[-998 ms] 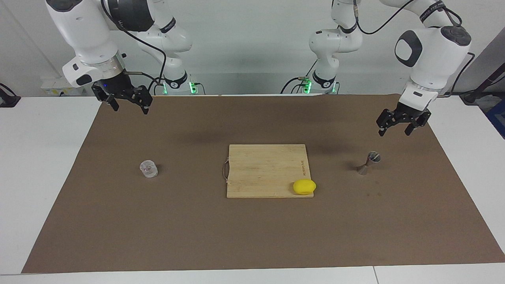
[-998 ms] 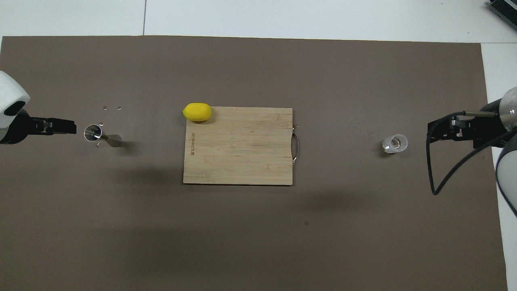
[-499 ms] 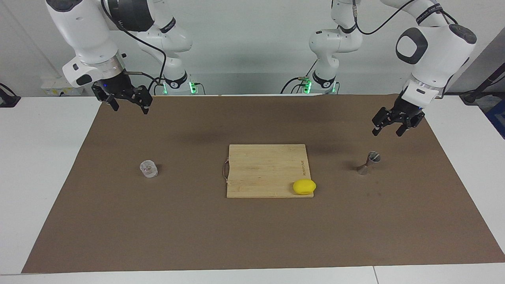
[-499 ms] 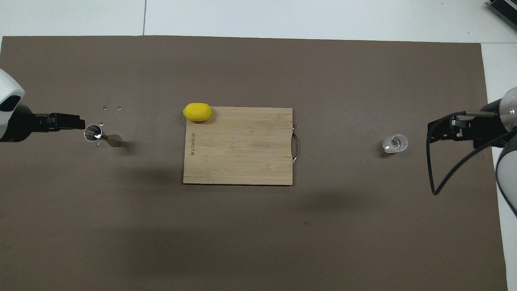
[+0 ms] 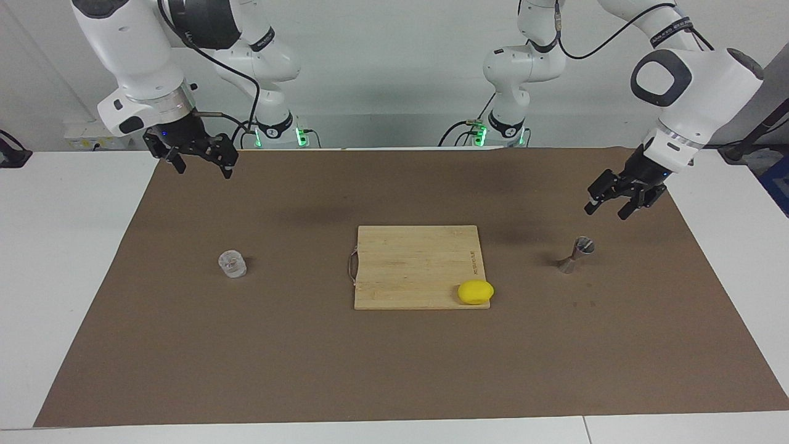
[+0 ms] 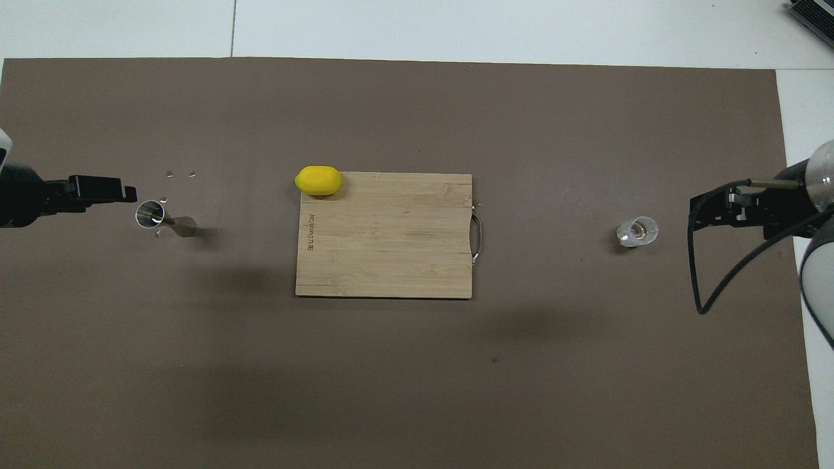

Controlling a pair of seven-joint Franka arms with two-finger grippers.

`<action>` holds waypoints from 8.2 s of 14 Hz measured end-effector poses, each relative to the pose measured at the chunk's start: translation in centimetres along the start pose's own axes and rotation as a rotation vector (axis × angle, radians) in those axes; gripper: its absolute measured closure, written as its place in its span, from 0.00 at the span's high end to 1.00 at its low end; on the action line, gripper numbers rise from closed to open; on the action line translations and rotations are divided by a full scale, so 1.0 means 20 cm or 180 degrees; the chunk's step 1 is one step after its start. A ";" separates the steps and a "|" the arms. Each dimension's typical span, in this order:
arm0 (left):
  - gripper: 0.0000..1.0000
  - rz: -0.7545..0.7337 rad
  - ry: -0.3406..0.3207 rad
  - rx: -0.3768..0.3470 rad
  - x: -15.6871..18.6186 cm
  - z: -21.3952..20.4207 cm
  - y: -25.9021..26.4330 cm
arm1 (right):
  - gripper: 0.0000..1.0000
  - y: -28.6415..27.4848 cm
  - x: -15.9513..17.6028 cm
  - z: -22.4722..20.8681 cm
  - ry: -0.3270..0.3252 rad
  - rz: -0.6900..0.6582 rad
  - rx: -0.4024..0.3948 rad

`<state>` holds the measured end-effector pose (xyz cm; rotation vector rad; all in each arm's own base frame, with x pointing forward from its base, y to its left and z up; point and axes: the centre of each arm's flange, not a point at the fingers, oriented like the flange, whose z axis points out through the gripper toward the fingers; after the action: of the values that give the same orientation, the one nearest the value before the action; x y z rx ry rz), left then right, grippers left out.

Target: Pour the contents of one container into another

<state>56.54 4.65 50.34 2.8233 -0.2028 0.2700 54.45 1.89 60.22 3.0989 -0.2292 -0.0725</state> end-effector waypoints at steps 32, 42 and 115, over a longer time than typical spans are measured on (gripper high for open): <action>1.00 0.2717 0.1513 -0.2773 -0.02 0.55 -0.60 | 1.00 0.00 0.00 0.00 0.0000 0.0000 0.0000; 1.00 0.2900 0.2147 -0.3187 -0.16 0.92 -0.81 | 1.00 0.00 0.00 0.00 0.0000 0.0000 0.0000; 0.82 0.3318 0.2751 -0.3094 -0.22 1.12 -0.83 | 1.00 0.00 0.00 0.00 0.0000 0.0000 0.0000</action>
<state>58.77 14.05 23.78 1.2714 -1.1704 1.1531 54.45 1.89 60.22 3.0989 -0.2293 -0.0725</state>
